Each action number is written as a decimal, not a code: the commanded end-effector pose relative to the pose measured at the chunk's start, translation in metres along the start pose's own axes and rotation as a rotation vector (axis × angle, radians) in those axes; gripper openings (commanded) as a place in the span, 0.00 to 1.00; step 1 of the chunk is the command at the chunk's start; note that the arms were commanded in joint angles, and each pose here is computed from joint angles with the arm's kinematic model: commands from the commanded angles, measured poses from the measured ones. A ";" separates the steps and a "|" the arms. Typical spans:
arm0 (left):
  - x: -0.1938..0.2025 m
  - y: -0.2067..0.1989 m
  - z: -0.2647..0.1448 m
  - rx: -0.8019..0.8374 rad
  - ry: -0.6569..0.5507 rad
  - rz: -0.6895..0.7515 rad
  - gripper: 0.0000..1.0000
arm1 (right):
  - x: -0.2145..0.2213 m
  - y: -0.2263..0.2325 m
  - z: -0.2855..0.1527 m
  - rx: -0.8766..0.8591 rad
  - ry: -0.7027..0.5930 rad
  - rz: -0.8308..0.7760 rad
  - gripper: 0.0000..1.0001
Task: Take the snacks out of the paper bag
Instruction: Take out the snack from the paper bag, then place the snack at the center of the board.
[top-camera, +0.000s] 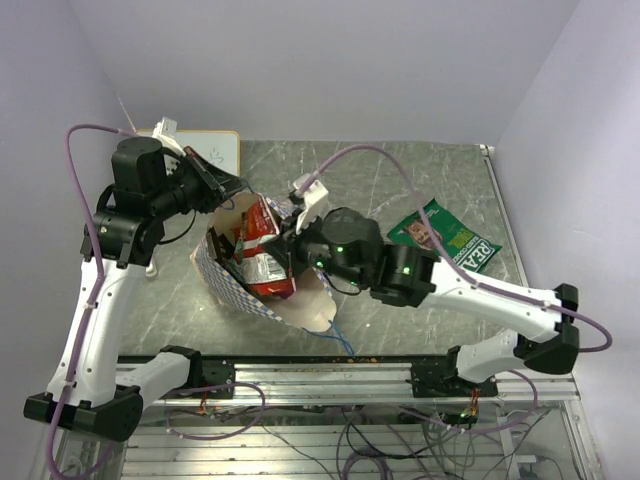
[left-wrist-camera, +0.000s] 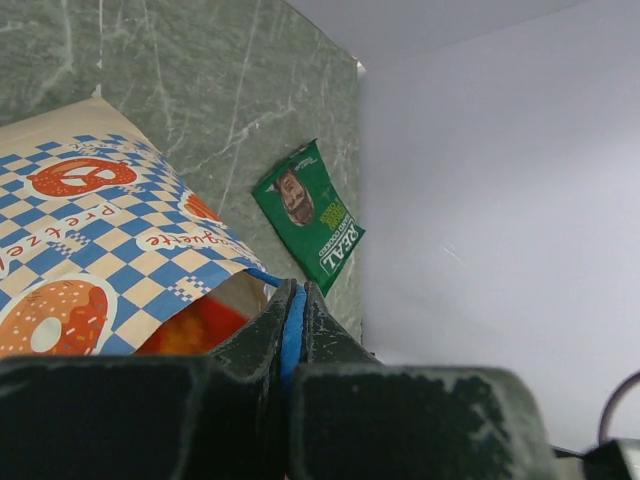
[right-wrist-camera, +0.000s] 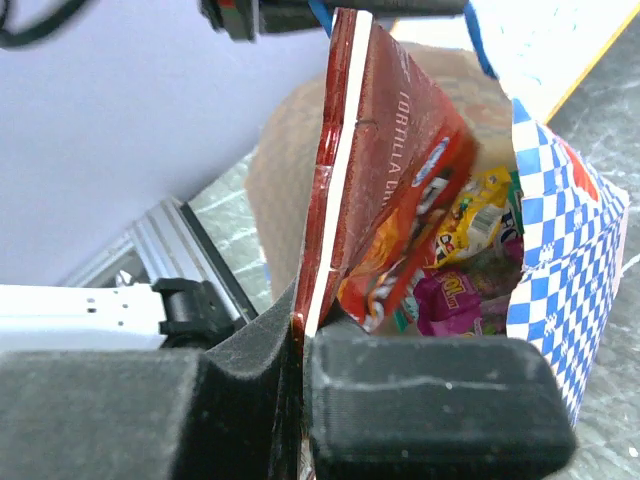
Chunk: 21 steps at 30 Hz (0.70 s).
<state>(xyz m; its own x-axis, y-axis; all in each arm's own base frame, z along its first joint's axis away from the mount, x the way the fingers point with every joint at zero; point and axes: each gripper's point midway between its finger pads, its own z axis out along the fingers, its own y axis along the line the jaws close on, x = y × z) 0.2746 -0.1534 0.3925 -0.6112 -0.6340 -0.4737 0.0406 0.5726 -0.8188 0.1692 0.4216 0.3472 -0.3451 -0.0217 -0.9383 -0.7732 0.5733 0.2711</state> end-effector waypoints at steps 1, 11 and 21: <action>-0.014 -0.020 -0.007 0.063 -0.065 0.046 0.07 | -0.052 0.010 -0.042 -0.054 -0.102 0.045 0.00; -0.012 -0.019 0.004 0.068 -0.036 0.047 0.07 | -0.110 -0.031 -0.121 0.121 -0.218 0.055 0.00; -0.006 -0.026 0.007 0.109 0.018 0.045 0.07 | -0.169 -0.113 -0.180 0.642 -0.383 -0.029 0.00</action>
<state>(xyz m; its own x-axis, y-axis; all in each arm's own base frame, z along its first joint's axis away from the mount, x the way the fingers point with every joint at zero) 0.2881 -0.1568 0.3855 -0.6207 -0.6223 -0.4770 0.0398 0.5826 -0.8118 0.1907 0.2659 0.5086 -0.1183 0.2127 -0.9699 -0.5546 0.7961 0.2422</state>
